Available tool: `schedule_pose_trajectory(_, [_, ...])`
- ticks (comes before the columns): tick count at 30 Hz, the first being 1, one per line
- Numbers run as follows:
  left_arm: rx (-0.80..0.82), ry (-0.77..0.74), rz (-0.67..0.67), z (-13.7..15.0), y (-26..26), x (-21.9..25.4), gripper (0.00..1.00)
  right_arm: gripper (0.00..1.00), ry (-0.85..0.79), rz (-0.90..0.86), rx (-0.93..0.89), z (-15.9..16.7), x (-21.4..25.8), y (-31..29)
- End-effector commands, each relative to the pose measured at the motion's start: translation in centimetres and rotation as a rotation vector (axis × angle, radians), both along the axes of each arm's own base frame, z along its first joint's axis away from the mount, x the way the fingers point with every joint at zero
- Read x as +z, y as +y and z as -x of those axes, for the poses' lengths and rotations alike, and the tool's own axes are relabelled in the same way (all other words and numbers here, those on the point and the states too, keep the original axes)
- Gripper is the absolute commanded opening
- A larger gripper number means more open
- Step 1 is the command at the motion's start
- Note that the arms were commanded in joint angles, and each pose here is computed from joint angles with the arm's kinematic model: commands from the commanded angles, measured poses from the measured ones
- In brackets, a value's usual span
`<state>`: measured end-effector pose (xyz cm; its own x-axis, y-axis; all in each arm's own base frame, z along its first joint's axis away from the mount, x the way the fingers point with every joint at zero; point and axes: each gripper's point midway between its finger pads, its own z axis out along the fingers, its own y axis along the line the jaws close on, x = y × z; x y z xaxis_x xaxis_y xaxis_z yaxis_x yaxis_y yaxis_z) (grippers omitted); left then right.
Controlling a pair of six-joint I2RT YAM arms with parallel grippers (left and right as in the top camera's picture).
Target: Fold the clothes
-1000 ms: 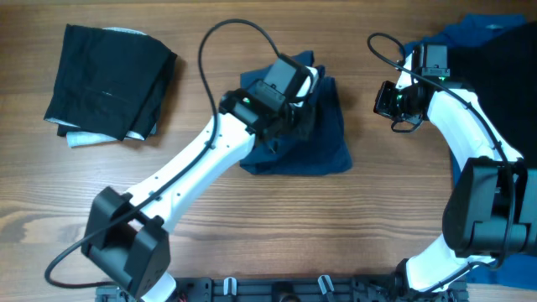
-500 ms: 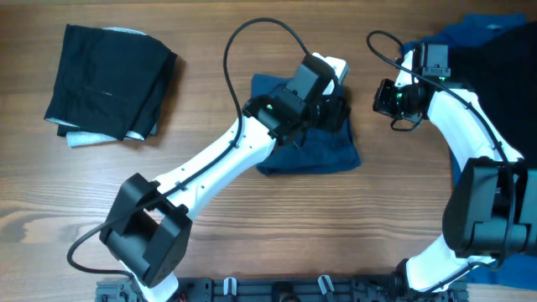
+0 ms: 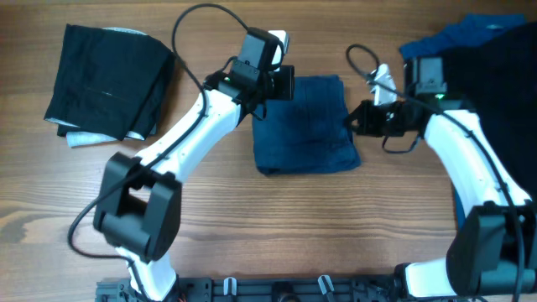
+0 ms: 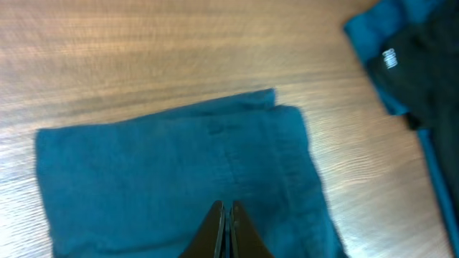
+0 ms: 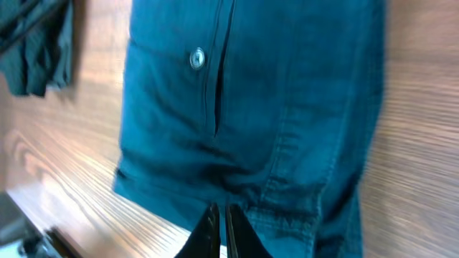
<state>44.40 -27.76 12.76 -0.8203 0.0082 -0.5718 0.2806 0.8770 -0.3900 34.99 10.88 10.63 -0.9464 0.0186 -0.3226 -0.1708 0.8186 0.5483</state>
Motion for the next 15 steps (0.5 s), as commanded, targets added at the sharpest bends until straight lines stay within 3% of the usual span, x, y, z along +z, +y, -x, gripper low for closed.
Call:
schedule_pose_trajectory(1, [-0.018, 0.058, -0.033, -0.6, -0.7, -4.7, 0.04, 0.04, 0.086, -0.007, 0.042, 2.5, -6.0, 1.4])
schedule_pose_trajectory(5, [-0.004, 0.108, -0.06, -1.3, -0.2, -9.4, 0.04, 0.04, 0.266, 0.022, -0.075, 5.5, -11.7, 0.5])
schedule_pose_trajectory(9, [0.011, 0.118, -0.067, -2.1, 0.2, -12.1, 0.04, 0.04, 0.345, 0.056, -0.124, 6.4, -13.8, -0.6])
schedule_pose_trajectory(12, [0.007, 0.074, -0.049, -3.0, -0.1, -11.3, 0.04, 0.04, 0.341, 0.055, -0.126, 6.3, -13.8, -0.9])
schedule_pose_trajectory(15, [0.007, 0.004, -0.013, -3.9, -0.6, -7.0, 0.04, 0.04, 0.309, 0.051, -0.085, 5.9, -13.4, -0.7])
